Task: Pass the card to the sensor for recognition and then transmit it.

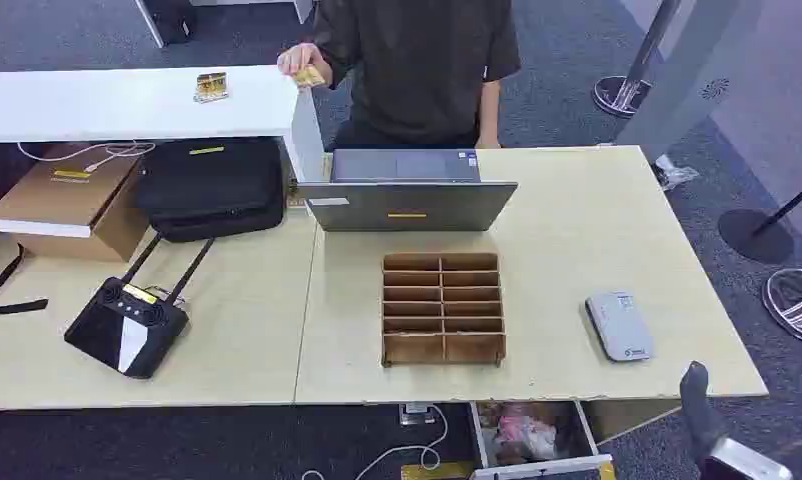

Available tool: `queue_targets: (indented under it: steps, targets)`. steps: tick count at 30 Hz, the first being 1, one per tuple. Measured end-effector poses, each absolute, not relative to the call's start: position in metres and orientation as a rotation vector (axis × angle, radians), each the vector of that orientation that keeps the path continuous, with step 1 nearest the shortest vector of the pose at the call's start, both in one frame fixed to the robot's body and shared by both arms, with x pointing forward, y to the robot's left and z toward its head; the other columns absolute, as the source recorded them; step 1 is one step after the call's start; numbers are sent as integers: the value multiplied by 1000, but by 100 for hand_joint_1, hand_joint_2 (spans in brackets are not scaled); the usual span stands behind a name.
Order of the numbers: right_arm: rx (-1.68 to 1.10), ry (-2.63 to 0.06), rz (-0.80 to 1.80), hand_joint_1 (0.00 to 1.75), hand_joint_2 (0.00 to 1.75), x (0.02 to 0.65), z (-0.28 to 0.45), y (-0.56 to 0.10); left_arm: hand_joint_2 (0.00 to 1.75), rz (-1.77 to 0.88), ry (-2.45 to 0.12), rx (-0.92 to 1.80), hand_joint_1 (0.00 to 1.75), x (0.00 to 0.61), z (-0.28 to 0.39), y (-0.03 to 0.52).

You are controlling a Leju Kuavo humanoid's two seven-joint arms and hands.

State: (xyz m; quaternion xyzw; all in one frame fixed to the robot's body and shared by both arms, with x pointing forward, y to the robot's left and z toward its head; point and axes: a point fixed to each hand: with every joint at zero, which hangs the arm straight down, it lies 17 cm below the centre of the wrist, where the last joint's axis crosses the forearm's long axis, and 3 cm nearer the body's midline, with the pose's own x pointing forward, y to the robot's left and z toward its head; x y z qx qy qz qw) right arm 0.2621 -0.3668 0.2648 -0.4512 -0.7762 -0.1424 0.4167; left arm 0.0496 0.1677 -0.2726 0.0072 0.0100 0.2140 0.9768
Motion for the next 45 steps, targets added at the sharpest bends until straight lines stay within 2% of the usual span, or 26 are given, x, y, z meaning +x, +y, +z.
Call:
queue_targets:
  steps: [6,9,19,24,39,40,41,45]
  targets:
    - [-1102,-1986,-382,0,175,267,269,-366,0,425,9,13,0,51,-272,168]
    - [-1066,-2032,-382,0,175,290,279,-363,0,407,-6,7,0,53,-272,167]
    - [-802,-1979,167,0,175,524,323,-266,0,256,-57,-23,0,64,-271,166]
    - [-754,-1933,365,0,175,599,352,-220,0,224,-69,-28,0,67,-271,168]
    - [-709,-1793,614,0,175,640,331,-162,0,220,-59,-26,0,66,-272,171]
    - [-707,-1791,624,56,175,640,329,-159,0,220,-59,-24,0,66,-272,172]
    - [-706,-1788,628,175,175,640,326,-159,0,220,-59,-23,0,66,-272,172]
    - [-709,-1789,629,175,175,640,323,-158,0,220,-58,-23,0,66,-272,172]
